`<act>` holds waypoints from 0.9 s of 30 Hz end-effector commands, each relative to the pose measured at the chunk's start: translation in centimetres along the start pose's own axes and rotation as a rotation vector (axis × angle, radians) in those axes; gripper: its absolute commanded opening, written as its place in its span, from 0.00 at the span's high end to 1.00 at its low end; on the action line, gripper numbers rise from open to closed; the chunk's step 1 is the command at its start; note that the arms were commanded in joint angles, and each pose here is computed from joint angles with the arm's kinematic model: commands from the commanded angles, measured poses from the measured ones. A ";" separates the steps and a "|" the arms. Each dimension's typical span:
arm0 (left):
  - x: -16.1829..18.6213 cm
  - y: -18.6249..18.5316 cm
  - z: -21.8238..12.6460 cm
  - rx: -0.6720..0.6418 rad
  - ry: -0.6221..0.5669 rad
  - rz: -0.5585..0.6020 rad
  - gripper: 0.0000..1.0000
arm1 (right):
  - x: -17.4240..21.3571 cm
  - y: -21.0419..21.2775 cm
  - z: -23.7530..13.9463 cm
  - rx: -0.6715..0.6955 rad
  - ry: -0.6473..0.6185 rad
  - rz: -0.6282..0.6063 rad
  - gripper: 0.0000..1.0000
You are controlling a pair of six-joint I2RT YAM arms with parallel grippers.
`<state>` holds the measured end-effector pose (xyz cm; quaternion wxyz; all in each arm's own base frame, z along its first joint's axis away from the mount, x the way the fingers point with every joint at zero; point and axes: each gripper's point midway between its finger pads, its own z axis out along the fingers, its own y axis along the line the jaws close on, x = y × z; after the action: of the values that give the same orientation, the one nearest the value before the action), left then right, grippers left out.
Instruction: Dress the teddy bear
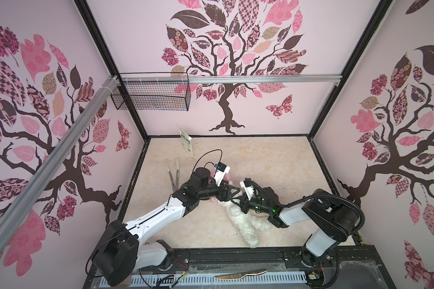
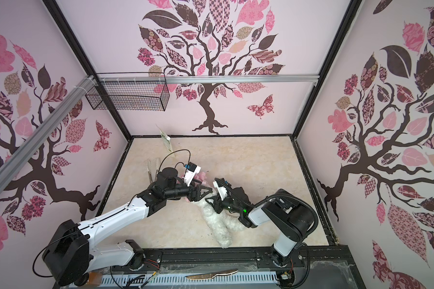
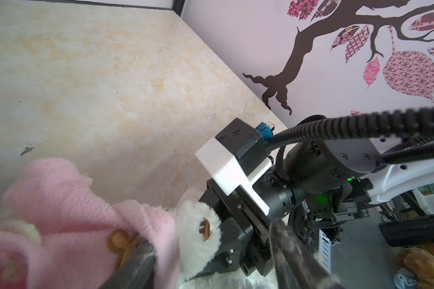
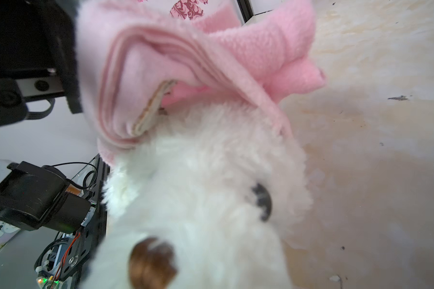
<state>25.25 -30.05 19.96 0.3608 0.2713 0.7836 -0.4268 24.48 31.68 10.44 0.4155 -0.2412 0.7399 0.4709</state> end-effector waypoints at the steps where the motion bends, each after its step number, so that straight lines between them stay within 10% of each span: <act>1: 0.4 0.9 -0.4 -0.067 0.013 0.020 0.35 | -1.2 1.4 -0.3 -0.042 -0.036 -0.047 0.86; 14: 1.6 -2.2 0.4 0.147 0.077 -0.012 0.58 | -1.7 1.2 -0.1 -0.034 -0.046 -0.038 0.87; 27: 1.9 -2.3 1.0 0.161 0.093 -0.028 0.45 | -2.6 1.7 -0.5 -0.090 -0.091 -0.009 0.87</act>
<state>23.02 -31.65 17.36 0.2723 0.2980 0.7812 -0.4762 24.31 31.49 10.48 0.4050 -0.2336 0.7403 0.4830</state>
